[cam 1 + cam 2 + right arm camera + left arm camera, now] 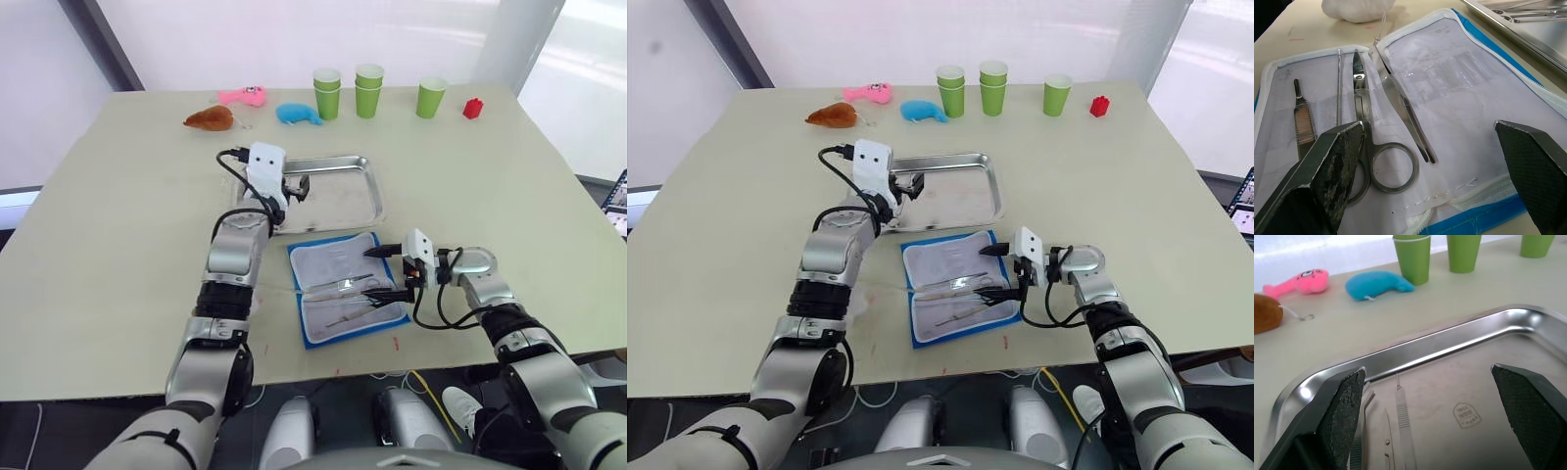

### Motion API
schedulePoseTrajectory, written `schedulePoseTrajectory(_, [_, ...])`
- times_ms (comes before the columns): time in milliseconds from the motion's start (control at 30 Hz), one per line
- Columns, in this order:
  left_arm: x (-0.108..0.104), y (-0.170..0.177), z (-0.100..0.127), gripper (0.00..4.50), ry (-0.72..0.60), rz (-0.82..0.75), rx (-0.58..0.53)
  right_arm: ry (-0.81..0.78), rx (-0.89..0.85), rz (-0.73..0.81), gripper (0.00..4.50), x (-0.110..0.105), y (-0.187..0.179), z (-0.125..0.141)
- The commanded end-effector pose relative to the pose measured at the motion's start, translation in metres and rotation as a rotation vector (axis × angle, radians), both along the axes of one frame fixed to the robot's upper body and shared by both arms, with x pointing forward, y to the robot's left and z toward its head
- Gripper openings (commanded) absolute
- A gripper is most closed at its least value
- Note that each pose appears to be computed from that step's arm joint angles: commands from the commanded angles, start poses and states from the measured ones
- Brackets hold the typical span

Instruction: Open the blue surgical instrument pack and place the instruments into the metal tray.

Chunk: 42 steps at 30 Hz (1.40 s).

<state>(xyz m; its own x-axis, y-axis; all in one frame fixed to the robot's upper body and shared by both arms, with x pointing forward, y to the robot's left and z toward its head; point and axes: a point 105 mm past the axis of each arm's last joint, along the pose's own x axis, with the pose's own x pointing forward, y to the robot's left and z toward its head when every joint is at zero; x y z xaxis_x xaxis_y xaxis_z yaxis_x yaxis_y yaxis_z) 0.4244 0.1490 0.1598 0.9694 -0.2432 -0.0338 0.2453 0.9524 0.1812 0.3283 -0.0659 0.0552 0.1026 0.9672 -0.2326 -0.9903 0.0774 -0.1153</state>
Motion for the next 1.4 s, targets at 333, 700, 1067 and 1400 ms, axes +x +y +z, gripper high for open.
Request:
schedulePoseTrajectory(333, [-0.099,-0.042,0.005,4.36,0.018,-0.769,0.007,0.182,-0.130,-0.018,4.50,-0.021,-0.008,-0.054])
schedulePoseTrajectory(700, [-0.172,0.015,0.004,4.36,0.164,-1.134,0.289,0.186,-0.128,-0.005,4.50,-0.025,-0.006,-0.057])
schedulePoseTrajectory(1067, [-0.200,0.056,0.027,4.36,0.267,-1.183,0.393,0.181,-0.128,-0.009,4.50,-0.023,-0.008,-0.056])
schedulePoseTrajectory(1400, [-0.206,0.065,0.028,4.36,0.281,-1.180,0.402,0.185,-0.128,-0.005,4.50,-0.024,-0.008,-0.057])
